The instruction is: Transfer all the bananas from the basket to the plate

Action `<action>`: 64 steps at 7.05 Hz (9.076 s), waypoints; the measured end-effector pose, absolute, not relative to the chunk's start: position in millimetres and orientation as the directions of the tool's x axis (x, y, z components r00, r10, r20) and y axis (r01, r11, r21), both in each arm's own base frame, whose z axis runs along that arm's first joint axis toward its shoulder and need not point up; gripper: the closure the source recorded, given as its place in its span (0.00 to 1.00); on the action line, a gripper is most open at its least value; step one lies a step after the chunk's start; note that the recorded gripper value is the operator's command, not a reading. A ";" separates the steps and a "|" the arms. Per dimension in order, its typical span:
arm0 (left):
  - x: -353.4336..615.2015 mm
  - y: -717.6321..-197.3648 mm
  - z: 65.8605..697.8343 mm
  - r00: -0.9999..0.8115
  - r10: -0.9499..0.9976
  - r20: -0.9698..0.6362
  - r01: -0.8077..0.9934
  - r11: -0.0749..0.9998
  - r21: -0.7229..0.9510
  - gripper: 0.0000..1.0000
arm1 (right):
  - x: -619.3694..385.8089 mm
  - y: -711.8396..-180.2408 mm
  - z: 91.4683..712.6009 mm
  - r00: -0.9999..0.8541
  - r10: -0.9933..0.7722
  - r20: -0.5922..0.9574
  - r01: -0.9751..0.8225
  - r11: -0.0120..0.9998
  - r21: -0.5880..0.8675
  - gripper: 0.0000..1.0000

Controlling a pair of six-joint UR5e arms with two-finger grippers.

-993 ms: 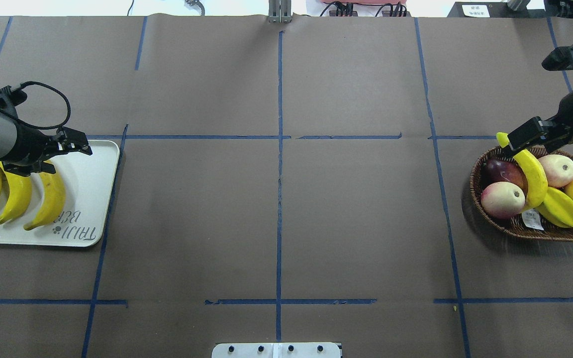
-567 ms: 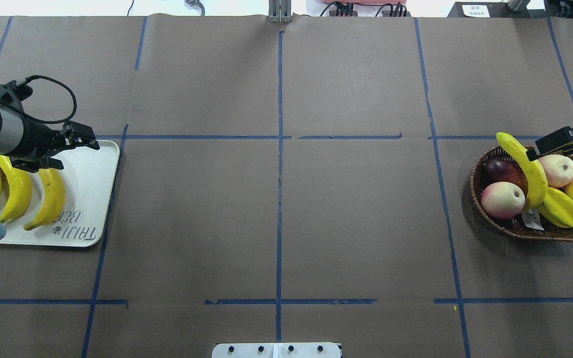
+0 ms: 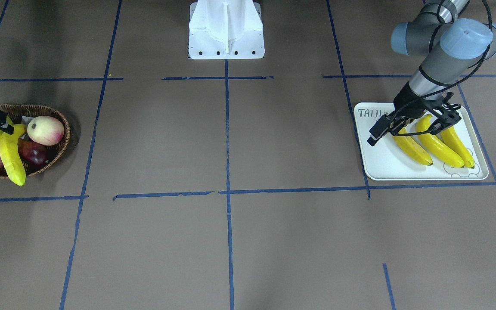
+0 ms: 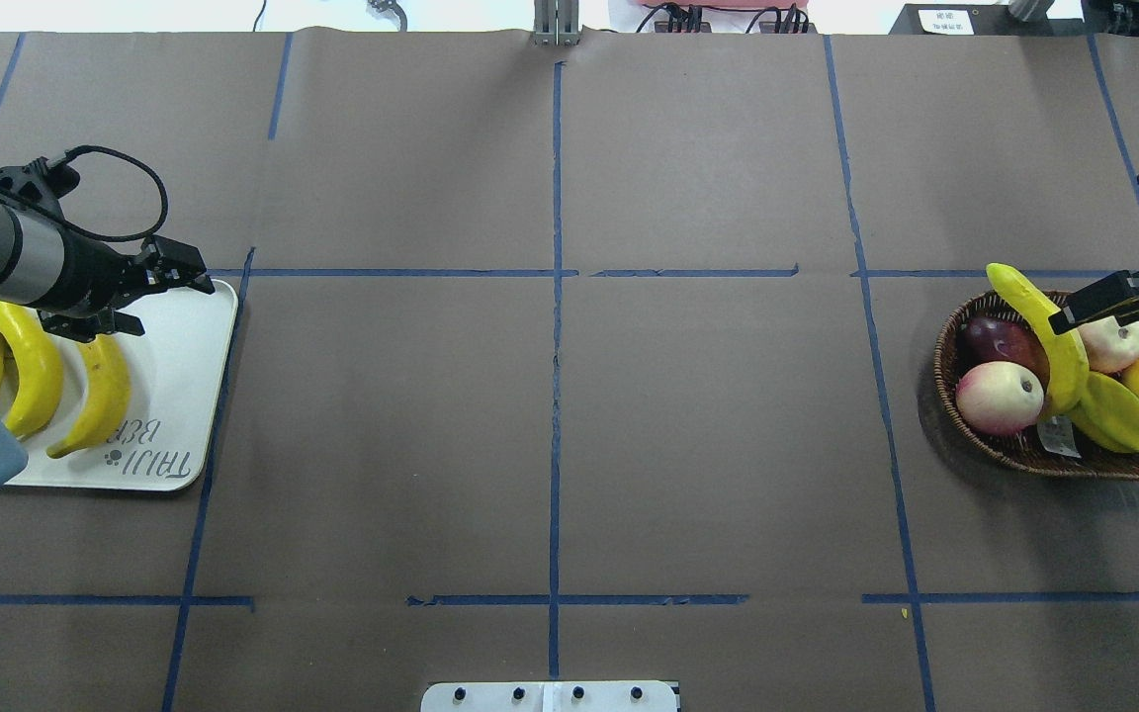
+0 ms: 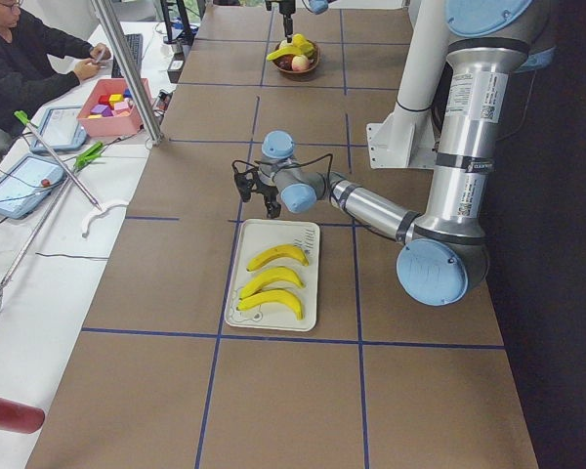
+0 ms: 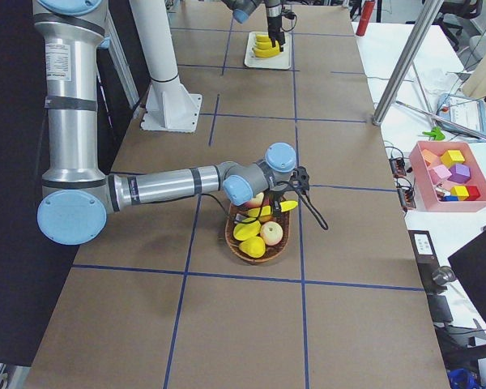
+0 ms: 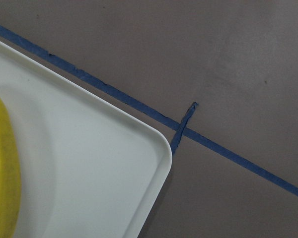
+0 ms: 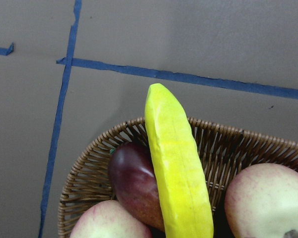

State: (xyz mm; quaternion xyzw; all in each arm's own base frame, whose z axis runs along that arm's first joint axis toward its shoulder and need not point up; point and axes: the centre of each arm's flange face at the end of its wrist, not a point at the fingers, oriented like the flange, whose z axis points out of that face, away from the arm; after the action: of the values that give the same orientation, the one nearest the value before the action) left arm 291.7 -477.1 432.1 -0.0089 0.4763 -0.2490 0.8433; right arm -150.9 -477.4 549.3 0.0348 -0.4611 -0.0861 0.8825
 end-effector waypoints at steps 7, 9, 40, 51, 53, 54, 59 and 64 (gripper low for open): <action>297.9 -477.4 430.9 0.425 -0.425 -0.799 0.406 0.879 -0.251 0.01 | -170.6 -474.4 573.6 0.584 -0.182 0.791 0.157 0.981 0.109 0.19; 298.0 -477.5 431.3 0.425 -0.425 -0.799 0.406 0.879 -0.251 0.01 | -170.4 -473.8 574.3 0.584 -0.180 0.791 0.157 0.982 0.108 0.32; 449.0 -448.0 178.7 -0.127 -0.317 -0.940 0.138 0.933 -0.333 0.08 | -475.6 -344.3 157.8 0.157 -0.073 0.985 -0.181 0.978 0.101 0.99; 444.6 -453.1 182.0 -0.102 -0.324 -0.941 0.136 0.932 -0.336 1.00 | -451.7 -345.0 148.6 0.143 -0.075 0.987 -0.178 0.979 0.100 0.00; 404.1 -495.1 216.9 0.035 -0.321 -0.947 0.171 0.935 -0.310 1.00 | -395.1 -367.3 140.6 0.183 -0.039 0.982 -0.157 0.985 0.068 0.00; 378.1 -511.7 258.6 0.114 -0.321 -0.940 0.206 0.933 -0.294 1.00 | -363.4 -384.9 142.8 0.214 -0.021 0.977 -0.160 0.985 0.056 0.00; 288.9 -513.6 480.1 0.593 -0.276 -0.756 0.364 0.930 -0.054 1.00 | -271.1 -438.6 207.2 0.529 -0.133 0.838 -0.065 0.978 0.196 0.00; 309.4 -476.1 446.1 0.724 -0.294 -0.624 0.313 0.946 -0.082 0.00 | -262.6 -446.9 232.4 0.591 -0.155 0.792 -0.023 0.978 0.208 0.00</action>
State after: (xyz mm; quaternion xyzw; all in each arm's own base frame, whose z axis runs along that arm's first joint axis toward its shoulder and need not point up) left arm 309.4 -476.1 446.1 0.0144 0.3333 -0.1635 0.9284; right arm -262.6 -446.9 232.4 0.0985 -0.4509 -0.0371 0.8864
